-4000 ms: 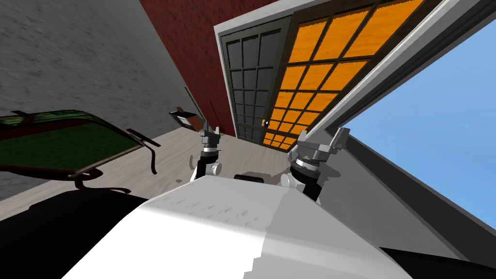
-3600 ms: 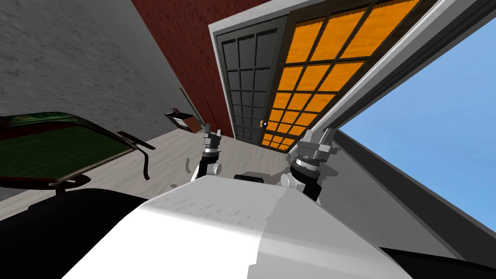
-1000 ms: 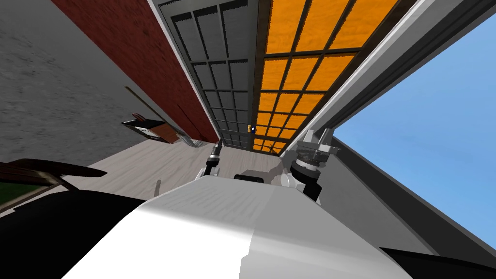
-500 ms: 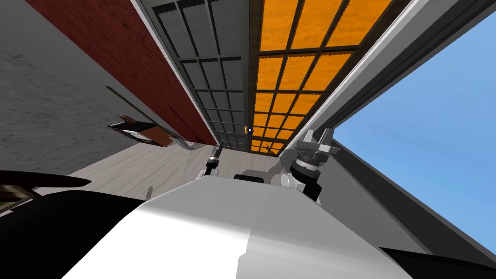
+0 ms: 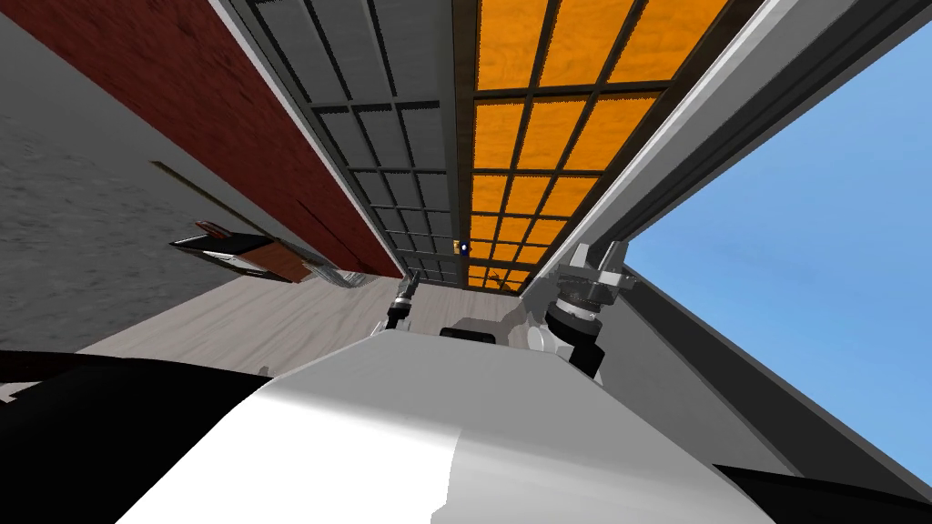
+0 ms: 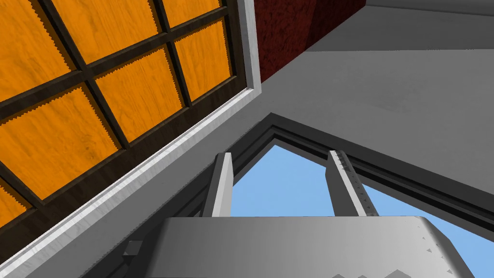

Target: Pull the door open

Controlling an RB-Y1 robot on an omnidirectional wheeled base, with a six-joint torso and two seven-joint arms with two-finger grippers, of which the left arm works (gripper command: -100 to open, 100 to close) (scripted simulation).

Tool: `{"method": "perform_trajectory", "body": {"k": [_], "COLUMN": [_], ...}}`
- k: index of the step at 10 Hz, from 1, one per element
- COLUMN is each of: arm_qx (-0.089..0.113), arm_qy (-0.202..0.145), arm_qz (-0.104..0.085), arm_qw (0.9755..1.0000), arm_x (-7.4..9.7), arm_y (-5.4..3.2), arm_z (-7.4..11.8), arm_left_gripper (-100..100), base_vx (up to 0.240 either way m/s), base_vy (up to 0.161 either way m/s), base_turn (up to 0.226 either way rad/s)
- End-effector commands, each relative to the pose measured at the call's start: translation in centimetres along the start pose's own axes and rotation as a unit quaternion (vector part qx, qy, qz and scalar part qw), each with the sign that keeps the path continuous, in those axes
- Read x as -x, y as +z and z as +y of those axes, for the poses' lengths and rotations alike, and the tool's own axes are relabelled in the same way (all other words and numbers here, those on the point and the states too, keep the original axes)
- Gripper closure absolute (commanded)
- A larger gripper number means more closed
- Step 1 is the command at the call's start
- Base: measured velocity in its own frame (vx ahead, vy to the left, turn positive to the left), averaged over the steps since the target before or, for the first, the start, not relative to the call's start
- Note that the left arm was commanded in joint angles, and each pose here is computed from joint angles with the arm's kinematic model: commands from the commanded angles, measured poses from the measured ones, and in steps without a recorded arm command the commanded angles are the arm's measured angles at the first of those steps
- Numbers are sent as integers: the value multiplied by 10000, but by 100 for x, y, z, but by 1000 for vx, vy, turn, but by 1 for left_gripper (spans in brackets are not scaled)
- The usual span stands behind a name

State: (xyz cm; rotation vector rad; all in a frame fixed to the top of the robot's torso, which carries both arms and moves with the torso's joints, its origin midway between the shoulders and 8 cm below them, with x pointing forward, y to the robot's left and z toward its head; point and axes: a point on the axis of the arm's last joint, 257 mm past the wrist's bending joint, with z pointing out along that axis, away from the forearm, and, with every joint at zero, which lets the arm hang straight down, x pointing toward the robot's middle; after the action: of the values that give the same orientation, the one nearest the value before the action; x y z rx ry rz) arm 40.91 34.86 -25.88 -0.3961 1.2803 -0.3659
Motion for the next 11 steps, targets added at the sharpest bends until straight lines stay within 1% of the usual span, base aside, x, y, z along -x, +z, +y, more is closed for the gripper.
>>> {"method": "perform_trajectory", "body": {"k": [1, 3, 5, 8, 11], "arm_qx": [64, 139, 205, 293, 363], "arm_qy": [239, 506, 752, 1106, 1413], "arm_qz": [76, 173, 267, 414, 550], "arm_qw": [9997, 9985, 9966, 9926, 9878], "arm_x": [-80, -174, -263, -395, -517], "arm_y": [-44, -98, -153, -239, -321], "arm_z": [79, 179, 269, 394, 495], "arm_left_gripper": [-100, -100, -100, -100, -100], "base_vx": [103, 111, 107, 117, 109], "base_vy": [-47, -37, -36, -30, -27], "base_turn": [-58, -60, -73, -64, -58]}}
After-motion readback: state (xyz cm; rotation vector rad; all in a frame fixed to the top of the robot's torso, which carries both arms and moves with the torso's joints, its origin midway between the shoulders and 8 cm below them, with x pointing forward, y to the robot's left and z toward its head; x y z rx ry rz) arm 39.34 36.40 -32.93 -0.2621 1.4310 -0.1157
